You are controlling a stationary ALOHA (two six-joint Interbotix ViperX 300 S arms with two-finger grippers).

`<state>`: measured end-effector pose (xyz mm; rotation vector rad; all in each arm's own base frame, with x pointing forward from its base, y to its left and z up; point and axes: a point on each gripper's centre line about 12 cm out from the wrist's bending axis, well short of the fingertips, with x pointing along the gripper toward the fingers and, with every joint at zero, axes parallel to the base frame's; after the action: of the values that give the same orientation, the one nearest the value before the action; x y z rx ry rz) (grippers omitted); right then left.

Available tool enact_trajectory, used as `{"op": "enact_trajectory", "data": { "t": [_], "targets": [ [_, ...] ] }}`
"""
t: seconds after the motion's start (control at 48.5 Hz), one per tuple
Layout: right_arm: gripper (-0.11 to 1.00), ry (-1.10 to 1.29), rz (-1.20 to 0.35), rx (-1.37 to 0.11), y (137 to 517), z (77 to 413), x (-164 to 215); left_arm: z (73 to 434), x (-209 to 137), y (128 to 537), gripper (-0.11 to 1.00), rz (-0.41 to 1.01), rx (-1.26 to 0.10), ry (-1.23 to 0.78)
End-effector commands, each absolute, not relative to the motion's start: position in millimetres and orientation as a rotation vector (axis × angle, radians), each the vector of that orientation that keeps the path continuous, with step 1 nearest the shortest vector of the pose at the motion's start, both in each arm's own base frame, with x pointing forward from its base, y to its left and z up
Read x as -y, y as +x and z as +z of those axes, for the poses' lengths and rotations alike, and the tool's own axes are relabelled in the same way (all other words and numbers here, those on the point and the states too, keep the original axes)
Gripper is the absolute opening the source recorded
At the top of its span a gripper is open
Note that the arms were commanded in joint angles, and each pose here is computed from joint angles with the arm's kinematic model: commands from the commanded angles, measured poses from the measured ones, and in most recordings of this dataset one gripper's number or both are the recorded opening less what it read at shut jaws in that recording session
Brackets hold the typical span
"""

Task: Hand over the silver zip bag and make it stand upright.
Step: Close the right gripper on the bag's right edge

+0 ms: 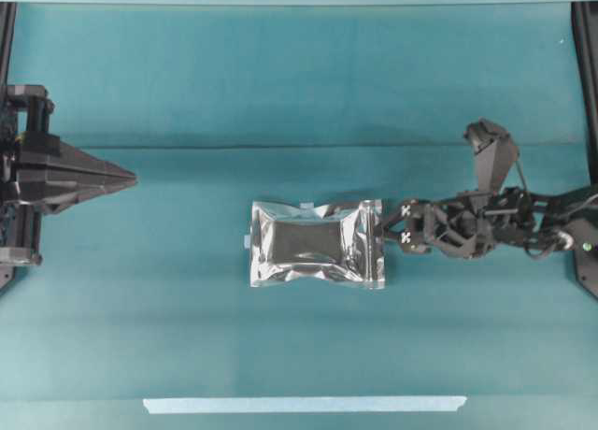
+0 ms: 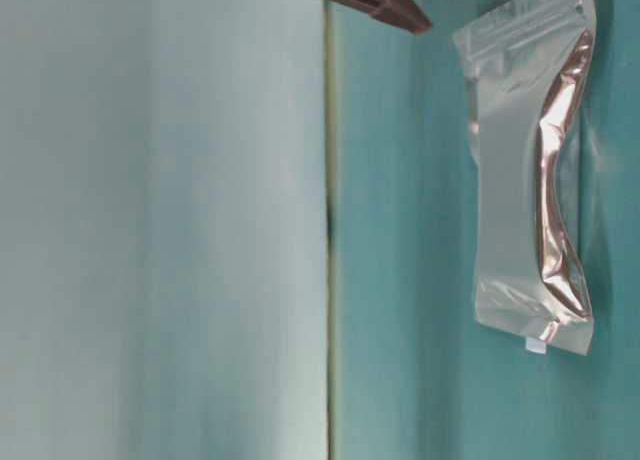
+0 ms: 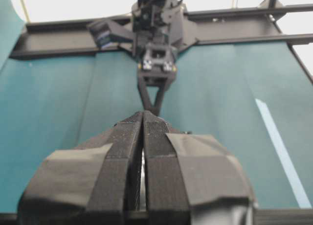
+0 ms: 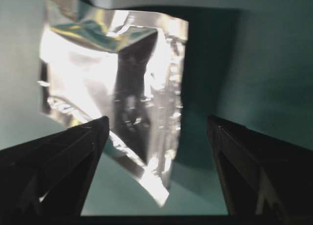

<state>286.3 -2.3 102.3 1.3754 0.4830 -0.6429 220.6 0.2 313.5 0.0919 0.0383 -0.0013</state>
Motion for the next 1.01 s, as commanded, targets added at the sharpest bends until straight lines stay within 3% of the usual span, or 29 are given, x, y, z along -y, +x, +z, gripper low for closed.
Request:
{"op": "enact_trajectory", "data": {
  "t": [0.0,0.989],
  "targets": [
    [0.90,1.379,-0.641,-0.481,289.4,98.5,-2.1,322.7,-0.5,222.5,-0.01,0.001,-0.014,0.092],
    [0.90,1.403,-0.661,-0.428,320.9,77.6,-8.6,322.0,-0.5,221.8,-0.01,0.001,-0.015,0.087]
  ]
}}
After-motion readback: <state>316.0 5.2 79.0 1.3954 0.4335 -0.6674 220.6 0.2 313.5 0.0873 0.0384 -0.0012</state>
